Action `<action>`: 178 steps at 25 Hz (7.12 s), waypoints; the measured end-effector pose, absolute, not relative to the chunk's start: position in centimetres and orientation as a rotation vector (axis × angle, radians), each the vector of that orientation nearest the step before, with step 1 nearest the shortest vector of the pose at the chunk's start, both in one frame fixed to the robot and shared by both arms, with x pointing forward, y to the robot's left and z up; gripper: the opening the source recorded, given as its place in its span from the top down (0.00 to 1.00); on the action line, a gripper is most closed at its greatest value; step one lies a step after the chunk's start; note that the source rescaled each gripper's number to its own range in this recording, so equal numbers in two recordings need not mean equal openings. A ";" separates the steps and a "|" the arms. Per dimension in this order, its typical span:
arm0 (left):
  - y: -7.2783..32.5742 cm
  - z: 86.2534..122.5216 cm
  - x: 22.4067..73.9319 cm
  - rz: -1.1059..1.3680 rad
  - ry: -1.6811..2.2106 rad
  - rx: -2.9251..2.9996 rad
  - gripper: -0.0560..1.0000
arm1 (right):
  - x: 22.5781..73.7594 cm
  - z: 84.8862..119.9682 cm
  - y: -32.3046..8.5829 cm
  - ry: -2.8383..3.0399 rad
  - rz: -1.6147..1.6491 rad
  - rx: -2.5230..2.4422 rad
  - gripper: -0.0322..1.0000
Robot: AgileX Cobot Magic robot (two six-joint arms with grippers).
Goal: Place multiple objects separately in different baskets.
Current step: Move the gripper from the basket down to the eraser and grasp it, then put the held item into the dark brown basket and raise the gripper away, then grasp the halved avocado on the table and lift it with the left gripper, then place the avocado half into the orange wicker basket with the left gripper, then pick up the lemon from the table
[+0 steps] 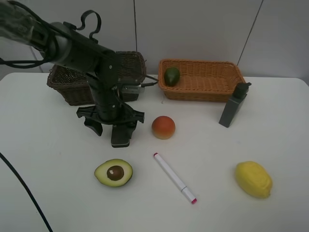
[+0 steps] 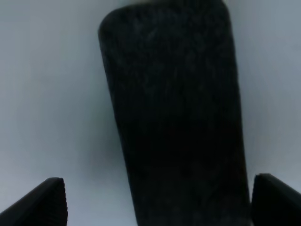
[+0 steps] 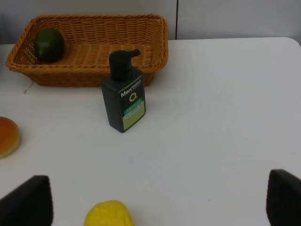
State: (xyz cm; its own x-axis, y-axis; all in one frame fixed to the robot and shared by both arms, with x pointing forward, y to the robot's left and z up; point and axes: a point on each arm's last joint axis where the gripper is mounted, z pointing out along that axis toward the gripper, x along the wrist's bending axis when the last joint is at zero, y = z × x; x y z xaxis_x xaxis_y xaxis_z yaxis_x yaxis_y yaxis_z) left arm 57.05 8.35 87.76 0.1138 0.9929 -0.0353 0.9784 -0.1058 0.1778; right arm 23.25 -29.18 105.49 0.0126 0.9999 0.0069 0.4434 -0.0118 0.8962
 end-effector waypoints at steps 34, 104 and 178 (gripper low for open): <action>17.4 104.1 66.6 0.557 1.698 1.707 0.57 | 23.3 105.5 -29.2 1.525 0.955 1.553 0.00; 6.6 88.2 45.9 0.145 0.521 2.974 0.00 | 23.3 105.5 -29.2 1.525 0.955 1.553 0.00; 7.4 109.0 61.9 0.444 1.555 2.305 0.03 | 23.3 105.5 -29.2 1.525 0.955 1.553 0.00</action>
State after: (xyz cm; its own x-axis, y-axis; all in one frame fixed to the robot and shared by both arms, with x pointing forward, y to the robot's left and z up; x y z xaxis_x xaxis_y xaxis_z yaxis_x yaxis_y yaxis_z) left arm 61.90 7.39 108.96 0.3579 0.9308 0.0749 0.8298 -0.3537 0.4317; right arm 23.25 -29.18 105.49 0.0130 0.9999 0.0077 0.4434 -0.0127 0.8962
